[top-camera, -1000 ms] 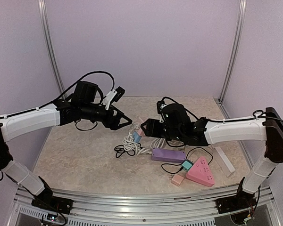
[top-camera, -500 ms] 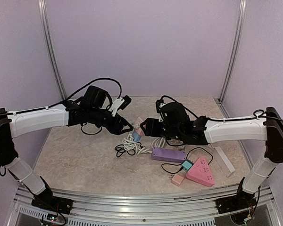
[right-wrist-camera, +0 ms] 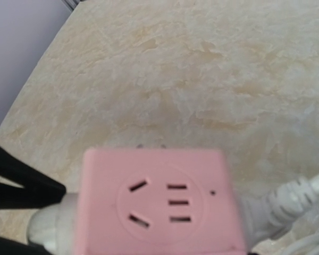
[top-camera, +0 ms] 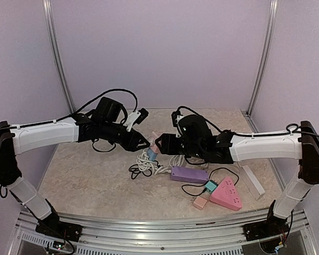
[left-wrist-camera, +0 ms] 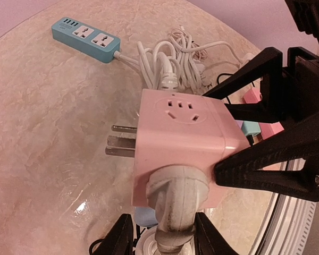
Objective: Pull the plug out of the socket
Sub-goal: Remove the plug from the socket.
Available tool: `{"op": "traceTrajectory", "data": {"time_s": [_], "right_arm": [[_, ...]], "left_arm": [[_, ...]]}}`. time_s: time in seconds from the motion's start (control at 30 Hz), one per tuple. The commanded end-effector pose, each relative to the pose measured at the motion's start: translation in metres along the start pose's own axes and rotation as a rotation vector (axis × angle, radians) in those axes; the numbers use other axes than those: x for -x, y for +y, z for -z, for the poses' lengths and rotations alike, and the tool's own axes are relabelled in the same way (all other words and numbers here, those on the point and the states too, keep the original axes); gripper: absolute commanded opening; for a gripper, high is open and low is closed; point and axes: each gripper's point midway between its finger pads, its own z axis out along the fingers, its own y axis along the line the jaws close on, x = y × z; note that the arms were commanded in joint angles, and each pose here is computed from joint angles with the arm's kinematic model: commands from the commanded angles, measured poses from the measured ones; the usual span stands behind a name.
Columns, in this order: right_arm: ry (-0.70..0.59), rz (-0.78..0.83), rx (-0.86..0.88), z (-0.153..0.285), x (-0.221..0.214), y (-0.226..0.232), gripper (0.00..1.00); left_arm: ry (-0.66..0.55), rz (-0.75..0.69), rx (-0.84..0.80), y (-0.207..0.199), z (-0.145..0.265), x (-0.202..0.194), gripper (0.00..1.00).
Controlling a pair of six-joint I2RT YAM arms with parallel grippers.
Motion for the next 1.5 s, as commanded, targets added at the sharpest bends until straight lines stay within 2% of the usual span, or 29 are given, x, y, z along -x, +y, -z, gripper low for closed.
{"op": "traceTrajectory", "data": {"time_s": [0.0,0.2,0.47,0.7,0.97,1.23,1.47], "right_arm": [[-0.169,-0.016,0.115,0.016,0.055,0.045,0.00],[-0.171,0.004,0.109,0.016,0.054,0.049,0.00],[-0.175,0.015,0.100,0.017,0.055,0.047,0.00],[-0.176,0.046,0.084,0.016,0.054,0.045,0.00],[-0.183,0.102,0.056,0.019,0.058,0.038,0.00],[-0.161,0.032,0.232,0.020,0.061,0.033,0.00],[-0.158,0.032,0.232,0.019,0.062,0.029,0.00]], "left_arm": [[-0.005,0.001,-0.002,0.000,-0.001,0.006,0.38],[-0.003,0.001,-0.015,-0.002,-0.001,0.006,0.36],[-0.005,-0.009,-0.028,-0.006,0.000,0.007,0.14],[-0.003,-0.022,-0.036,-0.008,0.000,0.006,0.01],[-0.017,-0.076,-0.065,-0.018,0.002,0.006,0.00],[-0.064,-0.138,-0.132,-0.036,0.015,0.012,0.00],[-0.075,-0.133,-0.141,-0.038,0.018,0.015,0.00]]}}
